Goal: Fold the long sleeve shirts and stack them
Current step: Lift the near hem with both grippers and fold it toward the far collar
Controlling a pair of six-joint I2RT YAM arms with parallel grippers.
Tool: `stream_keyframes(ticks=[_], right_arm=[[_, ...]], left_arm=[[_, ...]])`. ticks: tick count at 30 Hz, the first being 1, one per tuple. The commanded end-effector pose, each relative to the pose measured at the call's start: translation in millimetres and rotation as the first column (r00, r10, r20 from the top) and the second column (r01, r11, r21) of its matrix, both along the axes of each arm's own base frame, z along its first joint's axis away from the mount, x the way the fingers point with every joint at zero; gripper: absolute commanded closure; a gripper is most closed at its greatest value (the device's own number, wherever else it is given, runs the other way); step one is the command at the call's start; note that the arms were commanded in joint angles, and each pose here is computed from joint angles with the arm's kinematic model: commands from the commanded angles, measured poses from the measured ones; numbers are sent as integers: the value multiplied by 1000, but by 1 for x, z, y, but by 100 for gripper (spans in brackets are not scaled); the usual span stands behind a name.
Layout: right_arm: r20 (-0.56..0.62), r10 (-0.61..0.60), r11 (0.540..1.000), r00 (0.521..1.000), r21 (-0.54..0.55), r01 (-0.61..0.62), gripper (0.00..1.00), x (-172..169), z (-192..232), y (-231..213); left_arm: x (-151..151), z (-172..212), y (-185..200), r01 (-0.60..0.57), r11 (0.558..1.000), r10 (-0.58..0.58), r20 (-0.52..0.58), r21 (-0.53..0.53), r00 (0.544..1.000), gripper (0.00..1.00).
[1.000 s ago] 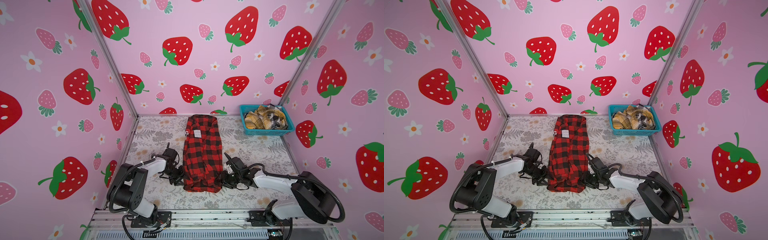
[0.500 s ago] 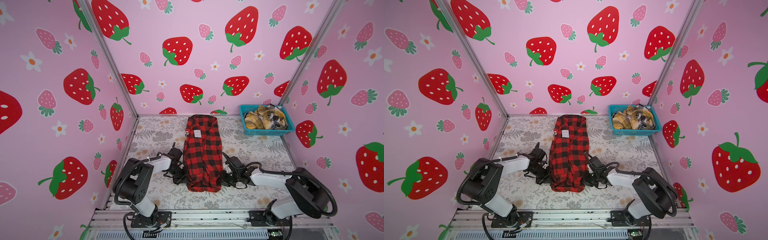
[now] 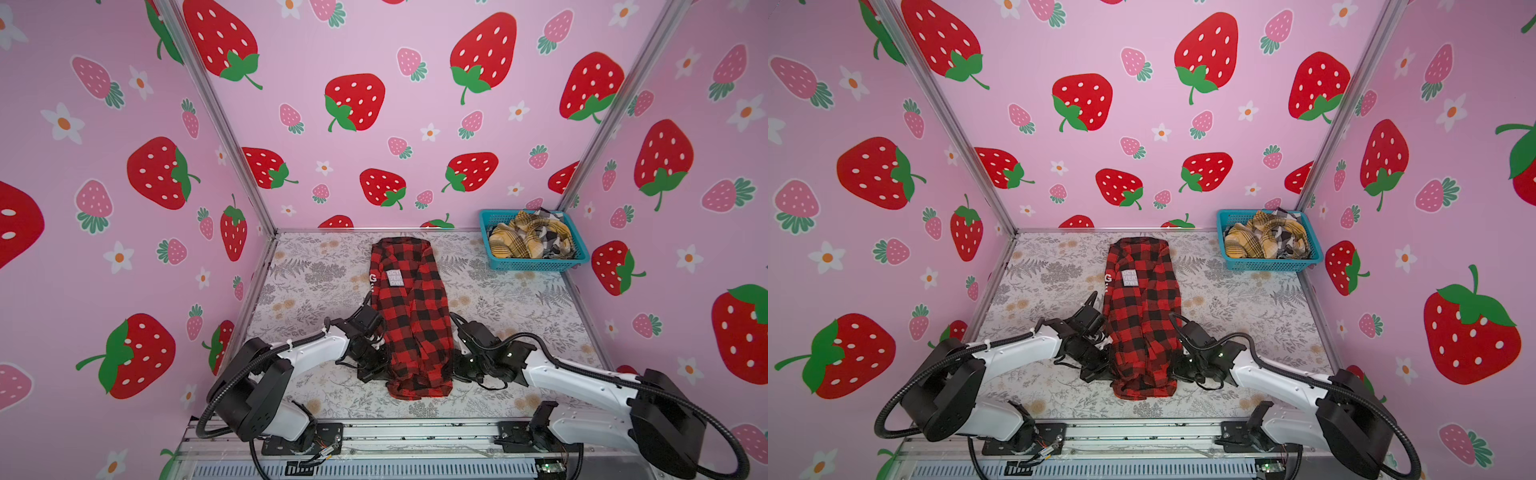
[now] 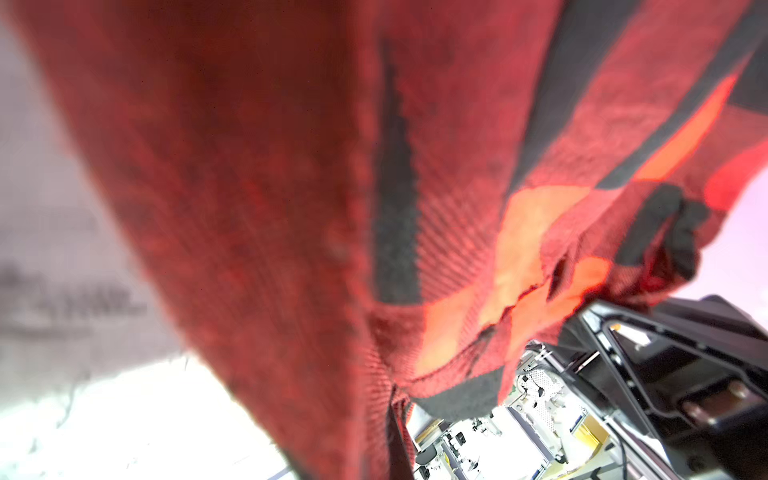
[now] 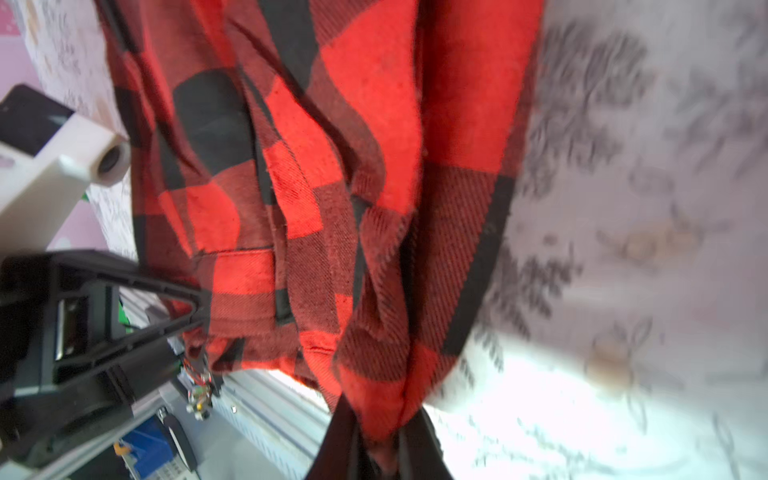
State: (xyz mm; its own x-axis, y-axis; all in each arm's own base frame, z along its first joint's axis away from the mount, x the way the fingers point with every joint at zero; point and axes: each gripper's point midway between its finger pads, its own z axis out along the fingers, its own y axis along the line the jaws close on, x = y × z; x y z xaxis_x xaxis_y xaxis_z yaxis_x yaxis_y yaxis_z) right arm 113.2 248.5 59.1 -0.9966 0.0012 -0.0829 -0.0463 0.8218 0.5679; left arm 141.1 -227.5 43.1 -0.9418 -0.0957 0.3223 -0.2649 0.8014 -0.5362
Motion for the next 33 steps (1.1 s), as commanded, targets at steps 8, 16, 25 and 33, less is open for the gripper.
stream_keyframes(ticks=[8, 16, 25, 33], right_arm=[[16, -75, 997, 997, -14, 76, 100, 0, 23, -17], [189, -52, 998, 981, 46, 44, 100, 125, 89, 18], [217, -13, 998, 976, 70, -2, 32, 318, 97, 41], [325, 17, 999, 945, -49, -1, 26, 305, 111, 17]], left_arm=[[4, 32, -5, -133, 987, 137, 39, -92, 990, 100], [132, 102, -14, -299, 924, 347, 197, -237, 917, 100], [324, 101, 21, -407, 892, 446, 238, -196, 863, 47], [312, 125, 66, -469, 881, 456, 374, -60, 808, 47]])
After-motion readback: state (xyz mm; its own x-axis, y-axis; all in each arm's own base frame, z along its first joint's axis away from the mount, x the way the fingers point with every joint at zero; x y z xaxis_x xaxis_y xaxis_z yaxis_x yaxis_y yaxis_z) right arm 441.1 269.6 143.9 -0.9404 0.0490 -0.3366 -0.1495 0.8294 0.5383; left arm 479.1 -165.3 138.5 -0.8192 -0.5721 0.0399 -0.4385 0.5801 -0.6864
